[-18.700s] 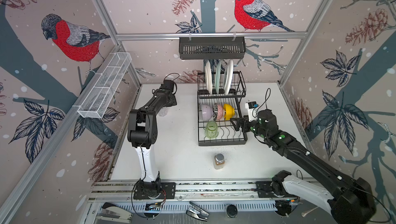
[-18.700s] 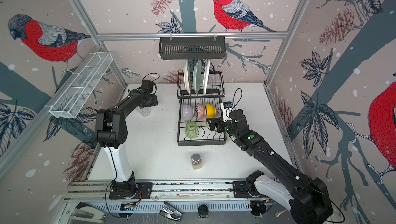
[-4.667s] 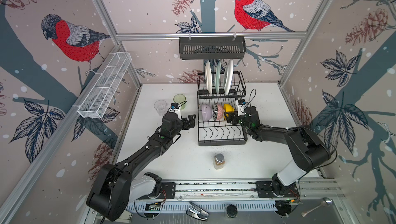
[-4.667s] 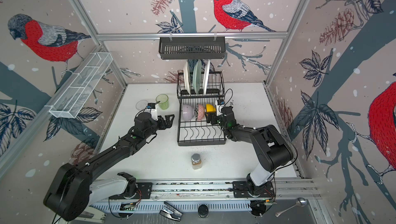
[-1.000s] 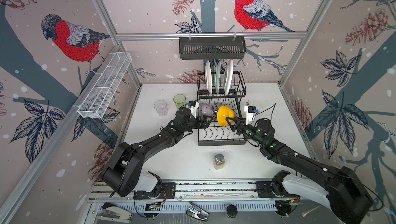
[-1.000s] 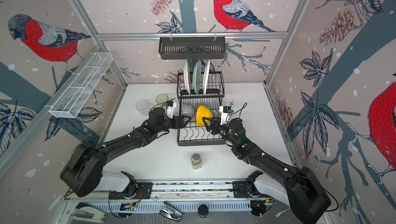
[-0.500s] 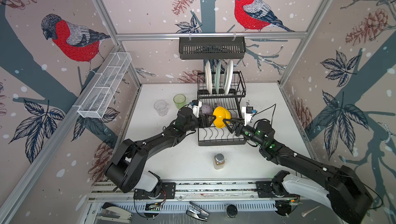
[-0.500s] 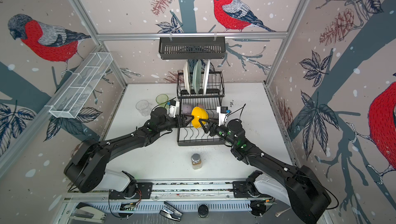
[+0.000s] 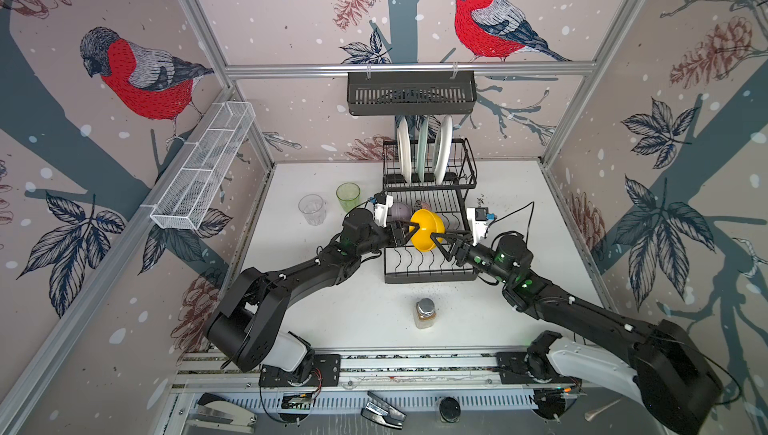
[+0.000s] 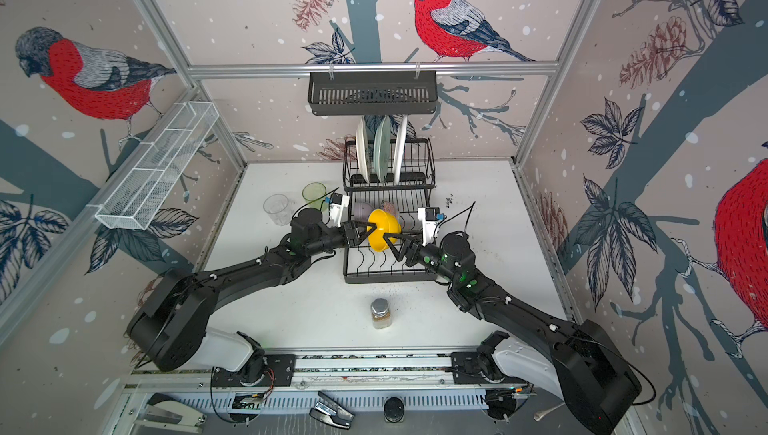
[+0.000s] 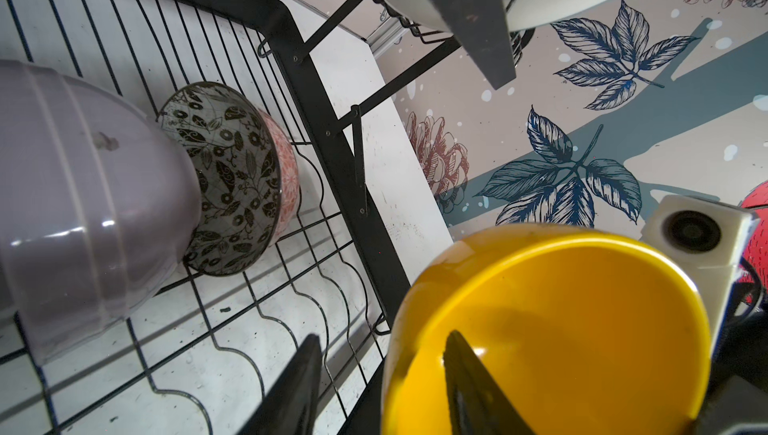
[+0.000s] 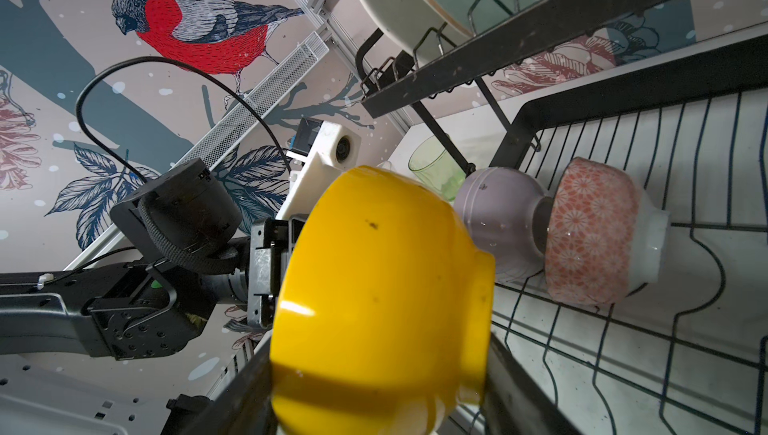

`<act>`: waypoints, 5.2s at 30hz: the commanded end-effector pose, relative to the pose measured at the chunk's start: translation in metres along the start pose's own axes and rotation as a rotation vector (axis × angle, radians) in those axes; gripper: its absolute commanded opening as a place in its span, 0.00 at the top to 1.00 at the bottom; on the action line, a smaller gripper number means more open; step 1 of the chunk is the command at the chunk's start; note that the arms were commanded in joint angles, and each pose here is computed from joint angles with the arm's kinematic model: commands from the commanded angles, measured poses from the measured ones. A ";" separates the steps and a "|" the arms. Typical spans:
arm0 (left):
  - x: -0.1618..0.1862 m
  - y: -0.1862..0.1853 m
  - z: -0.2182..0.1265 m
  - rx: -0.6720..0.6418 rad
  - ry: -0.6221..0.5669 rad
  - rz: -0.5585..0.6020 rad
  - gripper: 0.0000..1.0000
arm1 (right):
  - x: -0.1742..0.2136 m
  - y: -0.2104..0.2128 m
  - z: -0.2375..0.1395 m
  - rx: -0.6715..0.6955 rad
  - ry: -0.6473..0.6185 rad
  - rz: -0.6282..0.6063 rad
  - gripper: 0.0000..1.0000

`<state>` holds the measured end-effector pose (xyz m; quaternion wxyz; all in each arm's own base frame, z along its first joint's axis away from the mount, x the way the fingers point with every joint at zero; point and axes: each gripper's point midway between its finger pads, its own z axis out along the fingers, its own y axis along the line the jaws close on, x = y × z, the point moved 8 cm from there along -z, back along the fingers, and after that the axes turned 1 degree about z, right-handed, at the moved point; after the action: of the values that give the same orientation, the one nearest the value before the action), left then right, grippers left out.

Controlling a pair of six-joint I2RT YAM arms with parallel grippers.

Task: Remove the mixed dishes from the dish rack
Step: 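Grasp the yellow bowl rim with the left gripper beside the right gripper, then open the right gripper and withdraw it while the left gripper carries the bowl away, then lower the yellow bowl onto the table near the glasses with the left gripper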

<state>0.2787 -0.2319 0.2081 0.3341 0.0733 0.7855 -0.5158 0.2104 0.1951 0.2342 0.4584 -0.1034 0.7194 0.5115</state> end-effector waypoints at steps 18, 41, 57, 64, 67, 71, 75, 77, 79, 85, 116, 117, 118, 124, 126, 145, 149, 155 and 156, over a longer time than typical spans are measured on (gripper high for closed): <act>-0.004 -0.010 -0.003 0.074 -0.032 0.026 0.90 | -0.002 0.017 0.003 -0.114 -0.001 -0.037 0.40; 0.000 -0.009 -0.019 -0.007 -0.063 0.040 1.00 | -0.005 0.013 -0.004 -0.009 -0.022 -0.073 0.01; -0.001 0.002 -0.042 -0.274 -0.073 0.107 1.00 | -0.004 0.001 -0.011 0.123 -0.034 -0.138 0.01; 0.001 0.012 -0.060 -0.372 -0.079 0.099 1.00 | -0.001 -0.005 -0.017 0.169 -0.058 -0.164 0.01; 0.000 0.020 -0.067 -0.415 -0.067 0.075 1.00 | 0.000 -0.006 -0.018 0.174 -0.059 -0.172 0.00; -0.003 0.027 -0.079 -0.460 -0.075 0.043 1.00 | -0.001 -0.006 -0.017 0.185 -0.050 -0.183 0.01; -0.012 0.029 -0.093 -0.564 -0.082 0.064 1.00 | 0.001 -0.007 -0.018 0.198 -0.025 -0.193 0.01; -0.016 0.030 -0.100 -0.628 -0.094 0.084 1.00 | 0.003 -0.009 -0.019 0.209 -0.011 -0.195 0.00; -0.020 0.029 -0.107 -0.671 -0.115 0.098 1.00 | 0.004 -0.009 -0.020 0.215 -0.005 -0.202 0.00; -0.027 0.033 -0.125 -0.788 -0.128 0.107 1.00 | 0.004 -0.009 -0.026 0.215 -0.031 -0.214 0.01; -0.015 0.135 -0.161 -1.069 -0.054 -0.206 1.00 | 0.014 -0.040 -0.027 0.297 0.014 -0.215 0.01; -0.015 0.136 -0.161 -1.074 -0.050 -0.207 1.00 | 0.014 -0.041 -0.027 0.297 0.017 -0.214 0.00; -0.016 0.138 -0.161 -1.080 -0.050 -0.208 0.98 | 0.014 -0.042 -0.027 0.300 0.018 -0.213 0.01; -0.010 0.152 -0.155 -1.100 -0.015 -0.223 0.96 | 0.014 -0.049 -0.029 0.325 0.020 -0.198 0.00; -0.009 0.156 -0.152 -1.096 -0.001 -0.238 0.95 | 0.015 -0.050 -0.030 0.322 0.021 -0.193 0.01; -0.025 0.142 -0.158 -1.102 -0.013 -0.189 0.03 | 0.017 -0.056 -0.026 0.320 0.041 -0.171 0.00; -0.033 0.123 -0.163 -1.051 -0.059 -0.138 0.03 | 0.016 -0.056 -0.023 0.318 0.049 -0.163 0.00; -0.041 0.101 -0.165 -0.932 -0.132 -0.110 0.03 | 0.015 -0.056 -0.017 0.306 0.068 -0.141 0.01; -0.041 0.097 -0.164 -0.899 -0.142 -0.107 0.03 | 0.016 -0.056 -0.015 0.304 0.073 -0.138 0.01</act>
<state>0.2821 -0.0306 0.1928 0.3476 -0.1725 0.9155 -0.1066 0.2256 0.1569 0.1793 0.4719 -0.0989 0.8064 0.3423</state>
